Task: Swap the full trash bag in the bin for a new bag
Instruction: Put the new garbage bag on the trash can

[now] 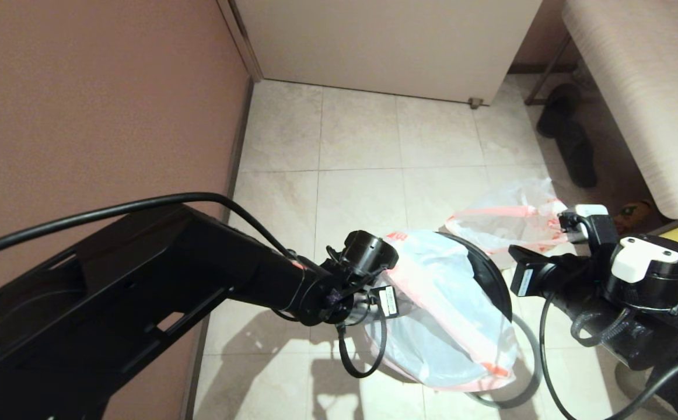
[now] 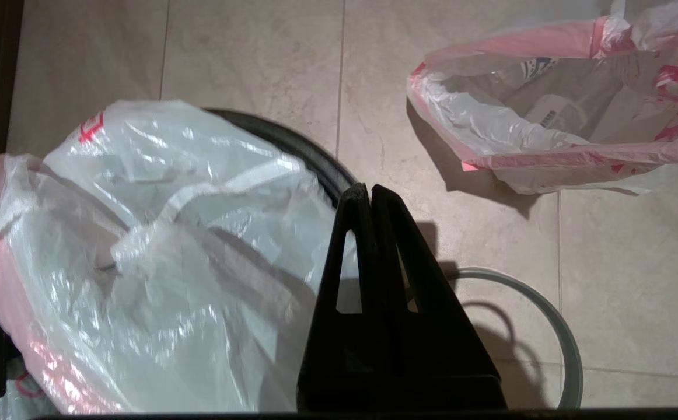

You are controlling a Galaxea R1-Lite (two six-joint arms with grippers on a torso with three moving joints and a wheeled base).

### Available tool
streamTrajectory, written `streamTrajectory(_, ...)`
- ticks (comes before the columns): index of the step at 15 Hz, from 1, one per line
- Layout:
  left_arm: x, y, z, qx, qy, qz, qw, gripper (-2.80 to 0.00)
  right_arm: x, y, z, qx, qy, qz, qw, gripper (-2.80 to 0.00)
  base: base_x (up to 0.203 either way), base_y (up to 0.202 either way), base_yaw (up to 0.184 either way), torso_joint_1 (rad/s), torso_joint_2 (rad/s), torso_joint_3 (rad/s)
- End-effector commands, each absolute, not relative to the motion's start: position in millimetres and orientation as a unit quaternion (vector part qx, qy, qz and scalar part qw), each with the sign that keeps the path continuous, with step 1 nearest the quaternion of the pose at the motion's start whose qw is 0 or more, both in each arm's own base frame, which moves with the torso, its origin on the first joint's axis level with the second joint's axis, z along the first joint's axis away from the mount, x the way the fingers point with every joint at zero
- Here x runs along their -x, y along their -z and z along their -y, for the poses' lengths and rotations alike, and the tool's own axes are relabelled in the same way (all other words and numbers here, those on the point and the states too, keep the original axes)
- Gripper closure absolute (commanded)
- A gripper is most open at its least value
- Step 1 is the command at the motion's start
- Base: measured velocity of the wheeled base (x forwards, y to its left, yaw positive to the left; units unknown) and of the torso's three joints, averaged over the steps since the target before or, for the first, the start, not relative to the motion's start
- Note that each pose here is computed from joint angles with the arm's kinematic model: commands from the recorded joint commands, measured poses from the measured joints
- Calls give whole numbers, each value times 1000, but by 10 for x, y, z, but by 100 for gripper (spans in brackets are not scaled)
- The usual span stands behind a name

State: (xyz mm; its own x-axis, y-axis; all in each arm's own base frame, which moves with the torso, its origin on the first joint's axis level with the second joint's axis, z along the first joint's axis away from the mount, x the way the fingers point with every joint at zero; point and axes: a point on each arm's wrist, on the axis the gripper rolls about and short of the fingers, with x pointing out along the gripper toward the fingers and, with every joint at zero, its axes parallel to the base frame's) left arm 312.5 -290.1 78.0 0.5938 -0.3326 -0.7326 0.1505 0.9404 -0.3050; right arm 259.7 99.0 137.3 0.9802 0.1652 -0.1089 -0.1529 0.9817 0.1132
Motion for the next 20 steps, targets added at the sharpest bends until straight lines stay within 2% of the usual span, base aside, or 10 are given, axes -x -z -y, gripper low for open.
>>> streamTrajectory(1, -3153, -780, 2895, 110, 133, -428, 887, 0, -2435, -1459, -939, -55, -81, -53, 994, 0, 0, 0, 0, 0, 0, 0)
streamTrajectory(3, -3198, -873, 2924, 123, 138, -415, 891, 0, -2195, -1245, -910, -37, -93, -138, 985, 0, 0, 0, 0, 0, 0, 0)
streamTrajectory(5, -3260, -1025, 2970, 138, 146, -395, 897, 0, -2055, -1166, -882, -45, -141, -167, 975, 0, 0, 0, 0, 0, 0, 0)
streamTrajectory(11, -3389, -1458, 3004, 177, 147, -369, 901, 0, -1906, -1159, -941, -35, -181, -173, 968, 0, 0, 0, 0, 0, 0, 0)
streamTrajectory(15, -3302, -1700, 3011, 194, 155, -360, 899, 0, -1913, -1134, -1019, -30, -194, -176, 965, 0, 0, 0, 0, 0, 0, 0)
streamTrajectory(20, -3197, -1853, 3031, 203, 157, -371, 892, 0, -2050, -1186, -994, -44, -168, -126, 977, 0, 0, 0, 0, 0, 0, 0)
